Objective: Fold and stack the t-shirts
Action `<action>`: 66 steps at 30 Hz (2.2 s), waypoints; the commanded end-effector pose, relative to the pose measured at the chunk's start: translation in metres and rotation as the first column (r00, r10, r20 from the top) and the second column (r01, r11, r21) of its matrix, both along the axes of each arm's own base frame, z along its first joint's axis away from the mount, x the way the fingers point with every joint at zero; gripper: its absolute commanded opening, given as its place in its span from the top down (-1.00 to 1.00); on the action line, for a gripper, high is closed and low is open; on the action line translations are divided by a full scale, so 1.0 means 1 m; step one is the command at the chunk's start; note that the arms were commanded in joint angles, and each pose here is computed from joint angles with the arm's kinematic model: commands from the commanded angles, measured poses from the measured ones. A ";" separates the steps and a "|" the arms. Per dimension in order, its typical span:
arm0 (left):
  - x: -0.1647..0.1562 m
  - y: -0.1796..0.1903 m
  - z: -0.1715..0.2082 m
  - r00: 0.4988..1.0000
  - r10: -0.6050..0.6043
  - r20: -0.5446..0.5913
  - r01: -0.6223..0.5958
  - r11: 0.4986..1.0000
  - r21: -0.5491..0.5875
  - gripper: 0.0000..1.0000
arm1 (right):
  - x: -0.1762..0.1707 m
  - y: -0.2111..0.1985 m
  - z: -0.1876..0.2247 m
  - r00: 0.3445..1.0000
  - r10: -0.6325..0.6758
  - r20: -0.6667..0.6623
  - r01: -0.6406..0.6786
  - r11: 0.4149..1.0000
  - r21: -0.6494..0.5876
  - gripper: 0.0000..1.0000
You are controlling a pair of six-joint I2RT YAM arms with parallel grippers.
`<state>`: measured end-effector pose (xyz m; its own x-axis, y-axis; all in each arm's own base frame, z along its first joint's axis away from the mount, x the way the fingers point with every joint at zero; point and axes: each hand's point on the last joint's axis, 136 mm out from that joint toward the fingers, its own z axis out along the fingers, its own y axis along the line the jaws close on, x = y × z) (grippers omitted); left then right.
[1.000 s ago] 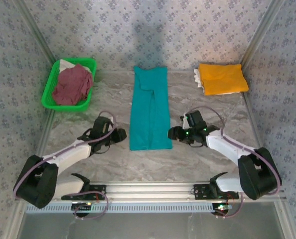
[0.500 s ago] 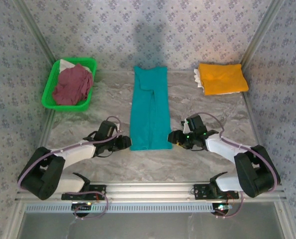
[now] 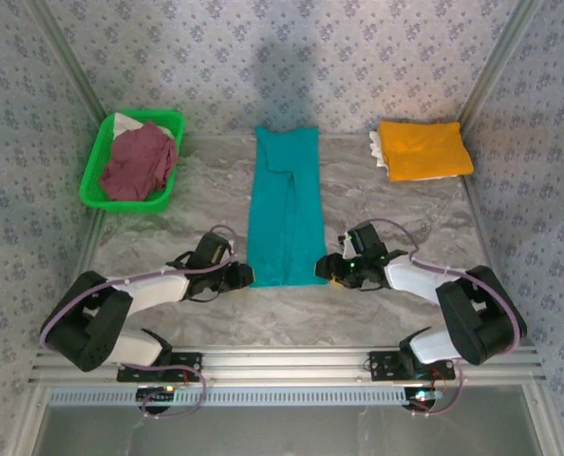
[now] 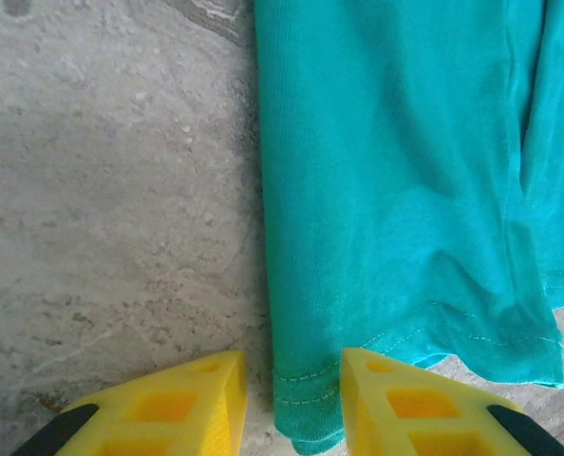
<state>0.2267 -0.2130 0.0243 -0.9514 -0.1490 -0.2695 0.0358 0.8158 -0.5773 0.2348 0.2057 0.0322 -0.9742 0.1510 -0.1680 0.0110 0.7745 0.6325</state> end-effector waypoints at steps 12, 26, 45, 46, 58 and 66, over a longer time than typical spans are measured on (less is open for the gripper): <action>0.018 -0.014 -0.001 1.000 0.007 0.030 -0.007 1.000 0.000 0.56 | -0.001 0.010 -0.010 1.000 0.007 -0.017 -0.008 1.000 -0.019 0.29; 0.029 -0.022 0.007 0.999 0.000 0.049 0.001 1.000 -0.016 0.59 | 0.002 0.024 -0.007 0.999 0.036 -0.021 -0.037 0.999 -0.012 0.62; 0.030 -0.018 0.012 0.998 0.015 0.057 -0.015 1.000 0.003 1.00 | 0.002 0.022 -0.001 0.998 0.064 -0.009 -0.065 0.995 -0.071 0.97; 0.029 -0.015 0.013 0.998 0.025 0.056 -0.026 1.000 0.013 1.00 | 0.002 0.020 0.001 0.998 0.063 -0.004 -0.063 0.995 -0.082 1.00; -0.013 0.017 0.013 1.000 0.020 0.010 -0.020 0.997 0.070 1.00 | -0.018 0.016 0.008 0.997 0.082 -0.014 -0.083 0.994 -0.074 1.00; -0.052 0.025 0.017 1.000 0.006 -0.008 -0.005 0.995 0.104 1.00 | -0.060 0.014 0.001 0.992 0.109 -0.071 -0.115 0.990 -0.087 1.00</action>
<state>0.1877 -0.1932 0.0389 -0.9486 -0.1313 -0.2881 0.0392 0.8543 -0.5182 0.1929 0.2279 0.0390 -0.9869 0.0185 -0.1604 -0.0796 0.8083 0.5834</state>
